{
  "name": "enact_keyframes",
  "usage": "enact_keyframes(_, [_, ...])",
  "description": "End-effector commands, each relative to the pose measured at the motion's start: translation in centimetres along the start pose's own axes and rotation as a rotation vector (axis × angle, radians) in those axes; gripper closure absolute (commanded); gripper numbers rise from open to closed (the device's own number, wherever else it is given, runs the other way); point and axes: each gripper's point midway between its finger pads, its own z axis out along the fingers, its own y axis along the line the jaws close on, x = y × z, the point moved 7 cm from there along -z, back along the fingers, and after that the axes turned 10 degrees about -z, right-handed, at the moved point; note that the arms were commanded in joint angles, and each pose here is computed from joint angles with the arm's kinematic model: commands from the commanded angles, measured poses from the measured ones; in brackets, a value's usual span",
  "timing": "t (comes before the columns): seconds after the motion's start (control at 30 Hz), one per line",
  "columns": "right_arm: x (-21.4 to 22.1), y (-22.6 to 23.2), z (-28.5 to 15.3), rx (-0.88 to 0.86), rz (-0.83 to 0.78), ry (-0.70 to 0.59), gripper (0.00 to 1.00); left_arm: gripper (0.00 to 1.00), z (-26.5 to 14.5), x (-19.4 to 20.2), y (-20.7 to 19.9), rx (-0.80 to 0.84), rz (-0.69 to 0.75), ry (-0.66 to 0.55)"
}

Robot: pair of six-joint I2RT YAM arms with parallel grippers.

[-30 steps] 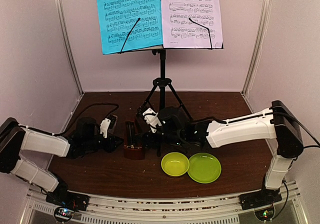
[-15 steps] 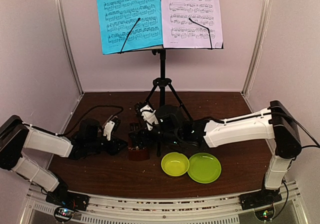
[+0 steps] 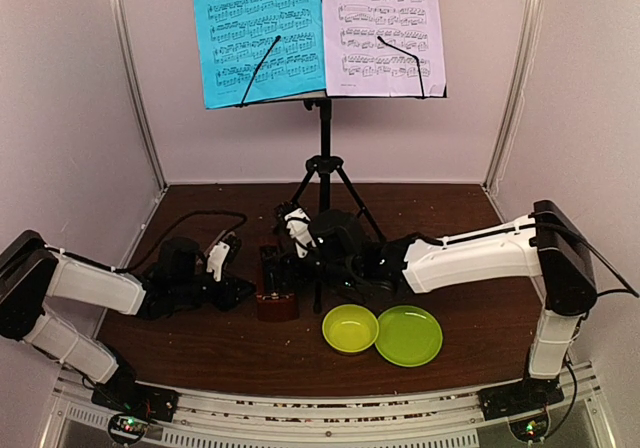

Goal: Set up the instrument practice props

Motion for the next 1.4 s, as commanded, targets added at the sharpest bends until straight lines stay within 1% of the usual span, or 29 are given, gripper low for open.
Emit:
enact_keyframes(0.0, [-0.4, -0.7, 0.5, 0.037, 0.034, -0.007, 0.35, 0.71, -0.3, -1.0, -0.7, 0.031, 0.032, -0.058])
enact_keyframes(0.27, [-0.1, -1.1, 0.6, 0.039, 0.057, -0.009, 0.45, 0.71, -0.3, -1.0, -0.7, 0.025, 0.032, -0.057])
enact_keyframes(0.47, [0.0, -1.2, 0.4, 0.030, 0.061, -0.011, 0.58, 0.71, -0.2, -1.2, -0.7, 0.026, 0.036, -0.054])
enact_keyframes(0.57, [-0.1, -1.1, 0.2, 0.021, 0.062, -0.018, 0.63, 0.71, -0.2, -1.3, -0.8, 0.026, 0.039, -0.053])
enact_keyframes(0.73, [0.0, -1.1, -0.2, 0.012, 0.057, -0.019, 0.65, 0.71, -0.2, -1.3, -0.8, 0.024, 0.046, -0.048])
enact_keyframes(0.97, [0.7, -1.2, -0.9, 0.005, 0.051, -0.011, 0.70, 0.71, 0.0, -1.5, -0.7, 0.021, 0.055, -0.041])
enact_keyframes(1.07, [0.9, -1.2, -1.0, 0.000, 0.054, -0.007, 0.71, 0.71, 0.0, -1.6, -0.8, 0.022, 0.057, -0.045])
enact_keyframes(1.13, [0.9, -1.1, -1.1, -0.009, 0.057, -0.008, 0.69, 0.71, 0.0, -1.6, -0.8, 0.024, 0.058, -0.046])
enact_keyframes(1.37, [0.2, -1.0, -1.4, -0.016, 0.065, -0.030, 0.54, 0.68, -0.1, -1.8, -0.9, 0.021, 0.062, -0.050])
